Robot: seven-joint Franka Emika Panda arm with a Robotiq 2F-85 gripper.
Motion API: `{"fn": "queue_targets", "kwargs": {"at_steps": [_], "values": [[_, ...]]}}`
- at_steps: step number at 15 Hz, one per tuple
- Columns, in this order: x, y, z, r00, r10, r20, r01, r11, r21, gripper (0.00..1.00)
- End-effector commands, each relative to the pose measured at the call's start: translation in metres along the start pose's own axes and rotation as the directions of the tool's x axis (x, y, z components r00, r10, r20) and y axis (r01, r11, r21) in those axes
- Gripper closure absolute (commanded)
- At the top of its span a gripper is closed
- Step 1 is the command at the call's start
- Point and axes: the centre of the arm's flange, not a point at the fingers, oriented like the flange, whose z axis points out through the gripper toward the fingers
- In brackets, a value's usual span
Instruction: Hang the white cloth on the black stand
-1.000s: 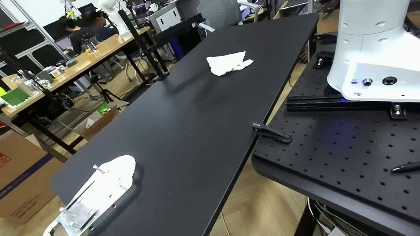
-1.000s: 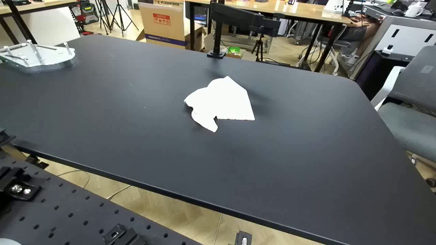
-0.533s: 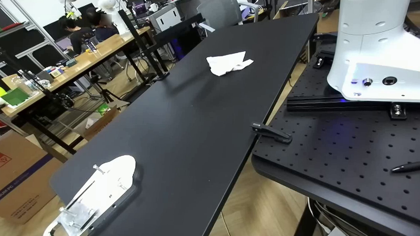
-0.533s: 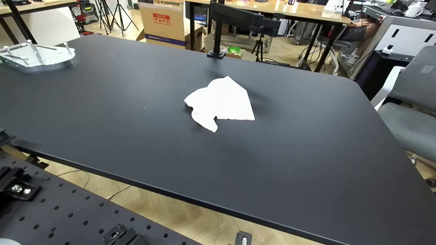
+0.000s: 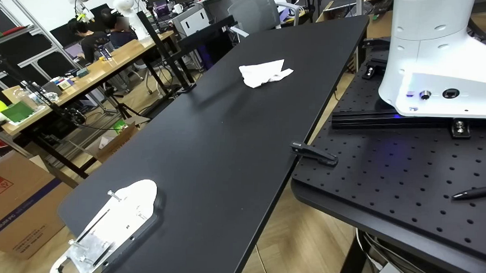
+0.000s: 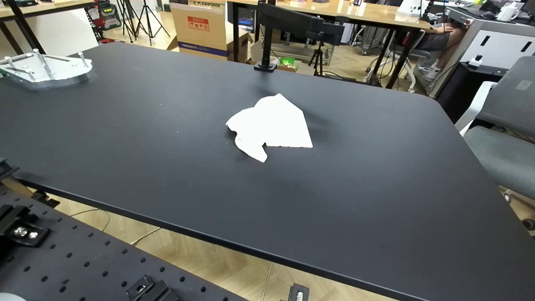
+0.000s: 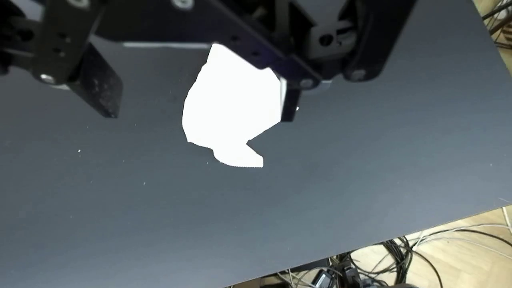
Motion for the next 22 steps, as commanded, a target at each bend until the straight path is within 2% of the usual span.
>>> {"fn": "queue_targets", "kwargs": {"at_steps": [1, 4, 11, 12, 14, 17, 22], "values": [[0.02, 0.0, 0.02, 0.993, 0.014, -0.113, -0.02, 0.998, -0.053, 0.0], [0.046, 0.0, 0.055, 0.985, -0.007, -0.174, -0.01, 0.995, -0.101, 0.0], [0.077, -0.03, 0.158, 0.985, -0.113, -0.13, 0.091, 0.982, -0.164, 0.0], [0.071, -0.022, 0.14, 0.984, -0.119, -0.132, 0.1, 0.985, -0.143, 0.0], [0.076, -0.028, 0.159, 0.985, -0.132, -0.115, 0.114, 0.982, -0.151, 0.0], [0.077, -0.029, 0.162, 0.984, -0.133, -0.114, 0.115, 0.982, -0.152, 0.0], [0.088, -0.027, 0.208, 0.982, -0.166, -0.088, 0.147, 0.97, -0.195, 0.0]]}}
